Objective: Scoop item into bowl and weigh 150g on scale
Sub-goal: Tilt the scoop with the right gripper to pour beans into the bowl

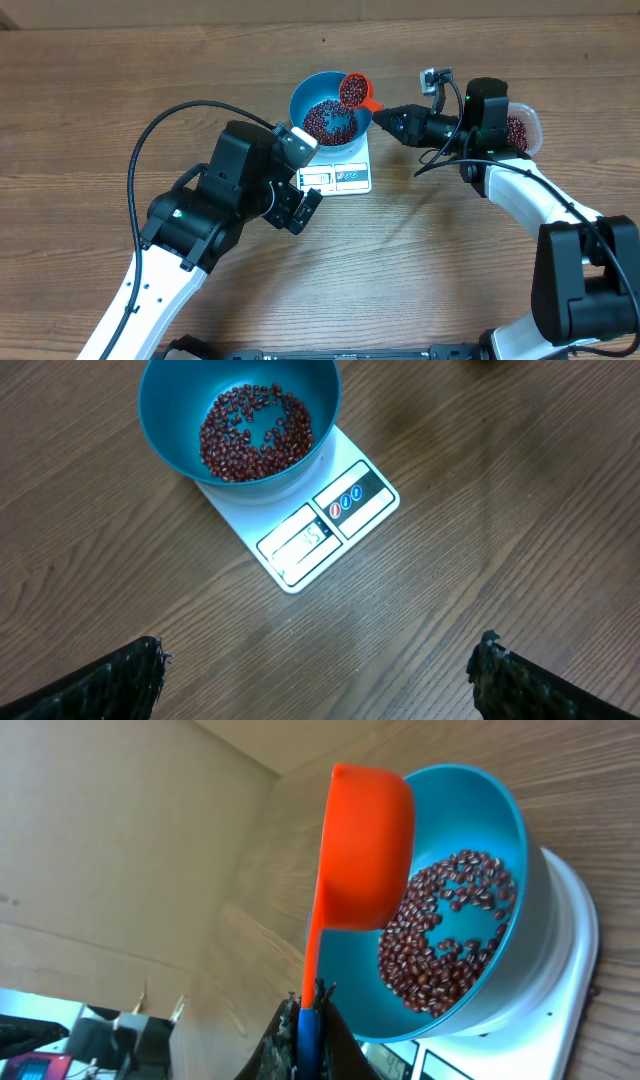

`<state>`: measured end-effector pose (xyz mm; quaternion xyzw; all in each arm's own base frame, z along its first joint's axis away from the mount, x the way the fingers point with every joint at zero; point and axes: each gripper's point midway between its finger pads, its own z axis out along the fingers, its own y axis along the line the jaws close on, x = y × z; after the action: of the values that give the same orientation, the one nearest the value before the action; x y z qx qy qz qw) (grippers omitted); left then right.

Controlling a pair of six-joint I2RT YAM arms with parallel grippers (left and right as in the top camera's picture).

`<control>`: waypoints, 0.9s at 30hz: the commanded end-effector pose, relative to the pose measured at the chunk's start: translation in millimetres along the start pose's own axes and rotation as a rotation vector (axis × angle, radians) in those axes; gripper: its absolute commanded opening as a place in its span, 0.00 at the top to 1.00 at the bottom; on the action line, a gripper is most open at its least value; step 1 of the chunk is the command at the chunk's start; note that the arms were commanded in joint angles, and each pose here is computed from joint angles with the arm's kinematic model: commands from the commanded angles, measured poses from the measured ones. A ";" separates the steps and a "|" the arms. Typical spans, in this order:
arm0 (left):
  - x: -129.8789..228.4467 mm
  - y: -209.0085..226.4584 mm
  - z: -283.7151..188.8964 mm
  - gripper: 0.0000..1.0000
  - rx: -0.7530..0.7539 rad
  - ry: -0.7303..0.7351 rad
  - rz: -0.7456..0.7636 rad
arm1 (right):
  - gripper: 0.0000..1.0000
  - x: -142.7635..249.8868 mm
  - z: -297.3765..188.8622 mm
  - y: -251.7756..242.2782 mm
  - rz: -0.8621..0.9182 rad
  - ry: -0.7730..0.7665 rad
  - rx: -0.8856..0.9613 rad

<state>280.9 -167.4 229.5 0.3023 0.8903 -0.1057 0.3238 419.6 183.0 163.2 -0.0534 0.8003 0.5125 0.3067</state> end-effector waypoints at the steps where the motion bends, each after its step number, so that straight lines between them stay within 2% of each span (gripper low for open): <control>1: 0.3 1.1 0.1 0.00 -0.002 0.000 0.016 | 0.96 0.3 1.7 -4.3 -0.033 -0.005 0.012; 6: 0.3 1.1 0.1 0.00 -0.002 0.000 0.016 | 0.96 0.4 1.8 -4.3 -0.074 -0.004 0.012; 14: 0.3 1.1 0.1 0.00 -0.002 0.000 0.016 | 0.96 -0.1 2.0 -5.2 -0.300 -0.005 0.019; 27: 0.3 1.1 0.1 0.01 -0.002 0.000 0.016 | 0.96 -0.1 2.0 -5.2 -0.543 -0.003 0.020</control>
<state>280.9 -167.4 229.5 0.3023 0.8903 -0.1057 0.3238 422.5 181.0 161.9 -0.2264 0.7720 0.4227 0.4173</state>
